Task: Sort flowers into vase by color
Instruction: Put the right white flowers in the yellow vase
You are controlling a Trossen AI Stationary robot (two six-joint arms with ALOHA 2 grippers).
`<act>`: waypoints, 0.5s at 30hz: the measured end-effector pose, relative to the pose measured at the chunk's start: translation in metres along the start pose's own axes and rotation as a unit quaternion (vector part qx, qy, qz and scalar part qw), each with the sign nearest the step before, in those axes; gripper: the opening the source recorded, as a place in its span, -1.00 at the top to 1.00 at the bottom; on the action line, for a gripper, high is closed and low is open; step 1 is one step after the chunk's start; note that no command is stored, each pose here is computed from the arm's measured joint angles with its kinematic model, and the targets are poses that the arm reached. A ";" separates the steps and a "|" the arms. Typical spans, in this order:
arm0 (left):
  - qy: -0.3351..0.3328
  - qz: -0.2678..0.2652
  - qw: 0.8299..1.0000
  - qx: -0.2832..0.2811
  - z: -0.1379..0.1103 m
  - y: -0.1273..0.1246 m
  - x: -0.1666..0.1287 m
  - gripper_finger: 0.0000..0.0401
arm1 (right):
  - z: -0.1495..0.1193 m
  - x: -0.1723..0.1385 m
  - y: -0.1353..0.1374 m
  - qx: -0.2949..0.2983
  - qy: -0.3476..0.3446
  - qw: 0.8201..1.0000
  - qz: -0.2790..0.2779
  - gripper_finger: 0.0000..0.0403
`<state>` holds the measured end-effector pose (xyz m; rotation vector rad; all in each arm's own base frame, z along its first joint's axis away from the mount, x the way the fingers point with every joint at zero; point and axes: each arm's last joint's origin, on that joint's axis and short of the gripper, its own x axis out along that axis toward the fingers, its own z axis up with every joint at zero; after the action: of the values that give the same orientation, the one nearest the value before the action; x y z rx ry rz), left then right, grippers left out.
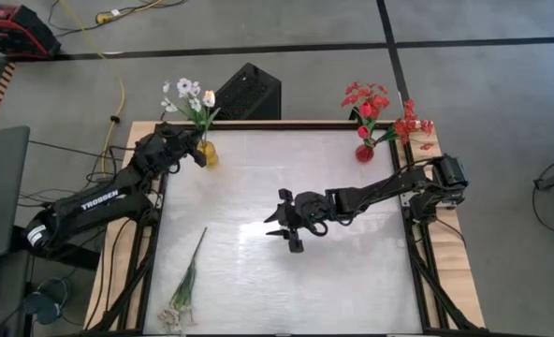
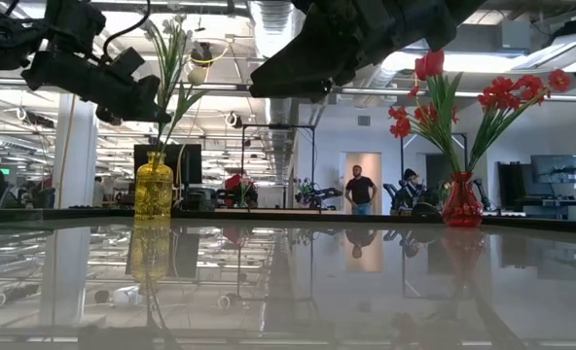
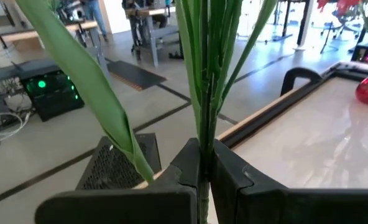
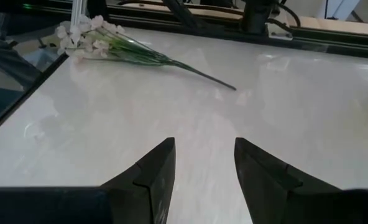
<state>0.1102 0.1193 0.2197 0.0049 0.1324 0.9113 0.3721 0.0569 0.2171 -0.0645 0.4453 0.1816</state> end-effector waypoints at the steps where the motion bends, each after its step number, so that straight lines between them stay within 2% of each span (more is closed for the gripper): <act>1: 0.006 0.000 1.000 -0.002 -0.001 0.000 0.002 1.00 | 0.000 0.000 0.000 0.000 0.000 1.000 0.001 0.06; 9: 0.035 0.013 0.999 0.002 -0.010 -0.001 0.010 1.00 | -0.001 0.000 0.004 0.000 0.003 1.000 0.005 0.06; 15: -0.024 0.016 0.999 -0.030 -0.032 -0.001 0.001 1.00 | -0.001 0.000 0.011 -0.004 0.005 1.000 0.013 0.06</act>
<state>0.1076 0.1182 0.1878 -0.0267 0.0601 0.9451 0.3699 0.0673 0.2162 -0.0684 0.4559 0.2084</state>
